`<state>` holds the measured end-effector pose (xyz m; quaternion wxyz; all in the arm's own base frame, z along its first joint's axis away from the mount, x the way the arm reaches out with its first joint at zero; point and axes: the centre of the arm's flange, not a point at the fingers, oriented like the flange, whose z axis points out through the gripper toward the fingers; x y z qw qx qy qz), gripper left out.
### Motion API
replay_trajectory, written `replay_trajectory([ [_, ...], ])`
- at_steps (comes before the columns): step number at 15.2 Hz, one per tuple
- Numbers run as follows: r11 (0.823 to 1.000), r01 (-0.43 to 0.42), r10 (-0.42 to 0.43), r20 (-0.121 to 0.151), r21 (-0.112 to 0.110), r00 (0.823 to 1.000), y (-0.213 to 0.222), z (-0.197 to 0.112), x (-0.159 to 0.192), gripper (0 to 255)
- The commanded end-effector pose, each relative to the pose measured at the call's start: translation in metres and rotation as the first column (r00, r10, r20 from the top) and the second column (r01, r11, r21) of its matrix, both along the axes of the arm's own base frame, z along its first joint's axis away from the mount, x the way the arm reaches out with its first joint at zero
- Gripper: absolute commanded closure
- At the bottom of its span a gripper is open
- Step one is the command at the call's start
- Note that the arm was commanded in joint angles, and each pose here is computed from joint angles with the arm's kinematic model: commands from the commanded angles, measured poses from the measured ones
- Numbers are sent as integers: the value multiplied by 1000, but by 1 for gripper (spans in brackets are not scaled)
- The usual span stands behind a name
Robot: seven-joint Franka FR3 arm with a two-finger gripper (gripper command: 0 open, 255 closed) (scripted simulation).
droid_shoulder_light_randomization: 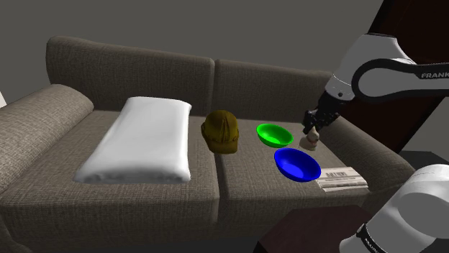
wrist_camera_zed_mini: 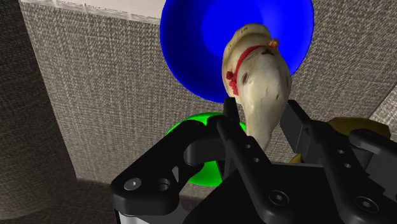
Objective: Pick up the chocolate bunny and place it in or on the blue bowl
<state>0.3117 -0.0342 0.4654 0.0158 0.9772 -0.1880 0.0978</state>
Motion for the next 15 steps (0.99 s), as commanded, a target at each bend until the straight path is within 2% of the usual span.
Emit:
replay_trajectory([
  [1, 1000, -1, 1, 0, 0, 1000, -5, -9, -3, 255],
  [15, 1000, -1, 1, 0, 0, 1000, -5, -83, -3, 255],
])
